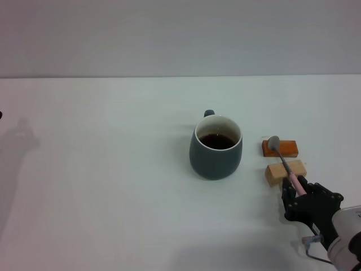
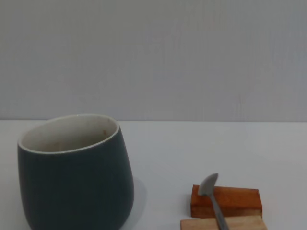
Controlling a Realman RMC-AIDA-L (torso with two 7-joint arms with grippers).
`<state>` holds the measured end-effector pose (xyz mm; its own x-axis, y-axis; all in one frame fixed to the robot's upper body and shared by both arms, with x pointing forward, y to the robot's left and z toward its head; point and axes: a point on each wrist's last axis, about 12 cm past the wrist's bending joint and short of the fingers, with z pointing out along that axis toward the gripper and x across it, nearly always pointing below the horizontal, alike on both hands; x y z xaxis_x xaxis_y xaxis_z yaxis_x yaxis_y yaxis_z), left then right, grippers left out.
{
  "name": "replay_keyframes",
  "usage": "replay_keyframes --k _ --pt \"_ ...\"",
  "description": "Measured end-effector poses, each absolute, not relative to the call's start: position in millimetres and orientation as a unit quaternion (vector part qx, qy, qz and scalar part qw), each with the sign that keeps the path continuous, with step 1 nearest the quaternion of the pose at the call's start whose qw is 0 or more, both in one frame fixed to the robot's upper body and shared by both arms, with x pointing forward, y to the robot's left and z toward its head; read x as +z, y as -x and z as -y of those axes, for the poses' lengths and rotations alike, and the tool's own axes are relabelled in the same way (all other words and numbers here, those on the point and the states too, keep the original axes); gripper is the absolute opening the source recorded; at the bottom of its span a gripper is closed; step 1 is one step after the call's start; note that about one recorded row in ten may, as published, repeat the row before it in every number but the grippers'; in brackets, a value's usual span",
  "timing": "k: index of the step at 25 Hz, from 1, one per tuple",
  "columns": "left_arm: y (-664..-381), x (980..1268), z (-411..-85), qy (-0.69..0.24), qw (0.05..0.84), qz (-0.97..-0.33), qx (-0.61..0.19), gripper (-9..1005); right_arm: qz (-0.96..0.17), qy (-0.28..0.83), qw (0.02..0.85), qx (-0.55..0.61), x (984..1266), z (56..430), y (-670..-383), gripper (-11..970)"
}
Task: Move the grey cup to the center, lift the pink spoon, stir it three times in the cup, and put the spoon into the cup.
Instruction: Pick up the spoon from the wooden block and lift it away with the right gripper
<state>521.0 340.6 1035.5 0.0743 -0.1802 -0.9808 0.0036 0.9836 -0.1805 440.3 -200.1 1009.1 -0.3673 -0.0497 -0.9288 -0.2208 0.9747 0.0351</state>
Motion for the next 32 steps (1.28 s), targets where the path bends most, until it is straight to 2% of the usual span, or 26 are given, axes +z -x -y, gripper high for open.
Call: replay_keyframes --k 8,32 --pt "-521.4 1035.7 -341.1 0.067 0.73 -0.677 -0.062 -2 -0.821 0.082 0.559 0.079 1010.8 198.7 -440.7 257" --pt "-523.5 1037.0 -339.9 0.065 0.732 -0.676 -0.064 -2 -0.828 0.071 0.549 0.084 1013.2 200.6 -434.8 226"
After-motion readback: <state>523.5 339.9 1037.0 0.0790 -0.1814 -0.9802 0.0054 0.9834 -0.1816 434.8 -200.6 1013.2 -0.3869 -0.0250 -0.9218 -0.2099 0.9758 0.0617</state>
